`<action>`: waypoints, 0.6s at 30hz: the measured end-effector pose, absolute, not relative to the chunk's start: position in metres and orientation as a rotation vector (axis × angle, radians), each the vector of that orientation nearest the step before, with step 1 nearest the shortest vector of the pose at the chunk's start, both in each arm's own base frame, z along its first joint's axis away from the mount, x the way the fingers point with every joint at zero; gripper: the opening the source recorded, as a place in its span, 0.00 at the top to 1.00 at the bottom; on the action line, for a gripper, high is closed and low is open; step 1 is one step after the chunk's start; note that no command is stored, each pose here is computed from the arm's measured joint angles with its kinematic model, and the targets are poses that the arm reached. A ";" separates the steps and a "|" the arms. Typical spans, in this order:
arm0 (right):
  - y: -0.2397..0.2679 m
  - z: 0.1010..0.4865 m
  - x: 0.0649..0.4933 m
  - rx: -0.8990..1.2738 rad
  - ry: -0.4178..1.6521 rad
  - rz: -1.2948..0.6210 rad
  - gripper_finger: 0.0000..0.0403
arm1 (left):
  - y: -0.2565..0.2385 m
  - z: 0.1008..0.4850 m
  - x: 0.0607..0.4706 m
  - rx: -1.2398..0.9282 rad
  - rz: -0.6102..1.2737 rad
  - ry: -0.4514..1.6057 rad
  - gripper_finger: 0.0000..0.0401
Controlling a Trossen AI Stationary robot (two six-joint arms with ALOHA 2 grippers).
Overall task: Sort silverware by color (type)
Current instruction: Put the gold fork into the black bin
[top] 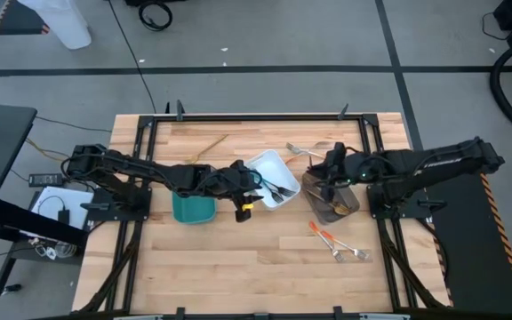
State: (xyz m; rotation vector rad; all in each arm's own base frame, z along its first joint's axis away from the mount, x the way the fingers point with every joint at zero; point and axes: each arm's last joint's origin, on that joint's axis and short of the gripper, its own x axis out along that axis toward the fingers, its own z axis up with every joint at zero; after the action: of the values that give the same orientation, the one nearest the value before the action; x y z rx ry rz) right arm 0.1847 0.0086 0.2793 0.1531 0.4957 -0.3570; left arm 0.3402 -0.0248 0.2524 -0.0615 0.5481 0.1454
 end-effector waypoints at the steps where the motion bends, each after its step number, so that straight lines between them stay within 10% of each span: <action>1: 0.009 0.281 0.184 0.162 0.521 -0.364 0.92 | -0.025 0.252 0.340 -0.061 0.145 0.548 0.61; 18: 0.004 0.265 0.195 0.294 1.093 -0.388 0.92 | -0.024 0.250 0.339 -0.056 0.148 0.578 0.61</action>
State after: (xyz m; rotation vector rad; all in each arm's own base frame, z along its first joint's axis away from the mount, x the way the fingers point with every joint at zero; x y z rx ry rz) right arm 0.1953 0.0042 0.2652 0.2941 1.0925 -0.3881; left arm 0.3387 -0.0243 0.2499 -0.0555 0.5784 0.1480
